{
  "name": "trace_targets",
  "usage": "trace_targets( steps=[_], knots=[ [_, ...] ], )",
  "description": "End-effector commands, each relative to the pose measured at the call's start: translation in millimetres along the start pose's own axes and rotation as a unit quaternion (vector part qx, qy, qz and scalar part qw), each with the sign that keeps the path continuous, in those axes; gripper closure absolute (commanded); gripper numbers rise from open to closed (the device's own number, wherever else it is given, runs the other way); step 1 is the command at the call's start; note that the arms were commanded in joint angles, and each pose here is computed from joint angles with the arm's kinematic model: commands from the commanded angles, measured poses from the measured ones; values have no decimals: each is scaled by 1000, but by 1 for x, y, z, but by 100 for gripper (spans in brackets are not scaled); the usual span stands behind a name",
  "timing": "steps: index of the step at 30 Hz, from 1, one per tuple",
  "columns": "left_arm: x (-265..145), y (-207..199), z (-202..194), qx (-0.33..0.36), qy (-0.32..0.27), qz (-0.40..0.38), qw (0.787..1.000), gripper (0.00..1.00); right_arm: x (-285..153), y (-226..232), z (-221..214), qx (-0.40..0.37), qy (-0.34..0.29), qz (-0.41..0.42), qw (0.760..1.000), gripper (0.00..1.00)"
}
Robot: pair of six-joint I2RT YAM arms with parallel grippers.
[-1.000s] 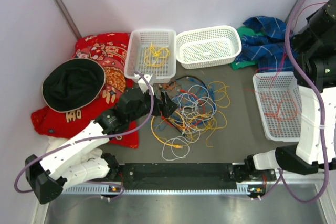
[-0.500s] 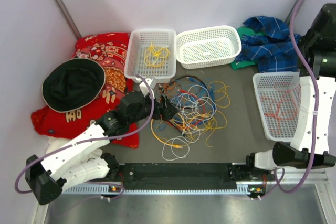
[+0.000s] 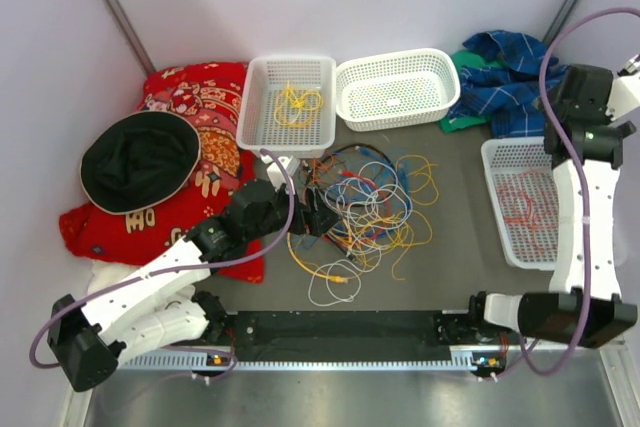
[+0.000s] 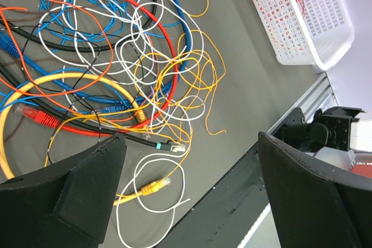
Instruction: Untangle the cables
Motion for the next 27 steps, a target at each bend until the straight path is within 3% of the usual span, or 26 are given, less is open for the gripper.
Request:
trace_targets(
  steps=[1,3,6,8,11,15,18,27],
  knots=[
    [-1,-9,17,2,-36,-22,999,1,-80,37,27,45,-15,177,983,1],
    [1,-8,18,2,-37,-17,999,1,-99,46,22,32,3,224,974,1],
    [2,-7,21,0,-37,-9,999,1,-129,62,-20,-35,84,325,942,1],
    [3,-6,23,0,-37,1,999,1,-149,68,-56,-84,145,392,905,1],
    [2,-4,25,0,-38,16,999,1,-158,55,-128,-151,227,424,864,1],
    [3,7,20,-8,-28,65,997,1,-155,16,-237,-257,323,408,814,1],
    [-1,19,13,-9,0,121,993,1,-164,-2,-285,-318,351,405,782,1],
    [-10,33,-2,-18,19,171,985,1,-165,3,-353,-373,370,395,753,1]
  ],
)
Point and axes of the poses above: each gripper's point midway between its finger pads, its own x axis out along the fingers, its own y axis along the line the jaws close on, z = x × y, the point moved 7 cm from there along -x, back along the fingers, and after that the axes turned 13 degrees about x, right-handed, at the moved point
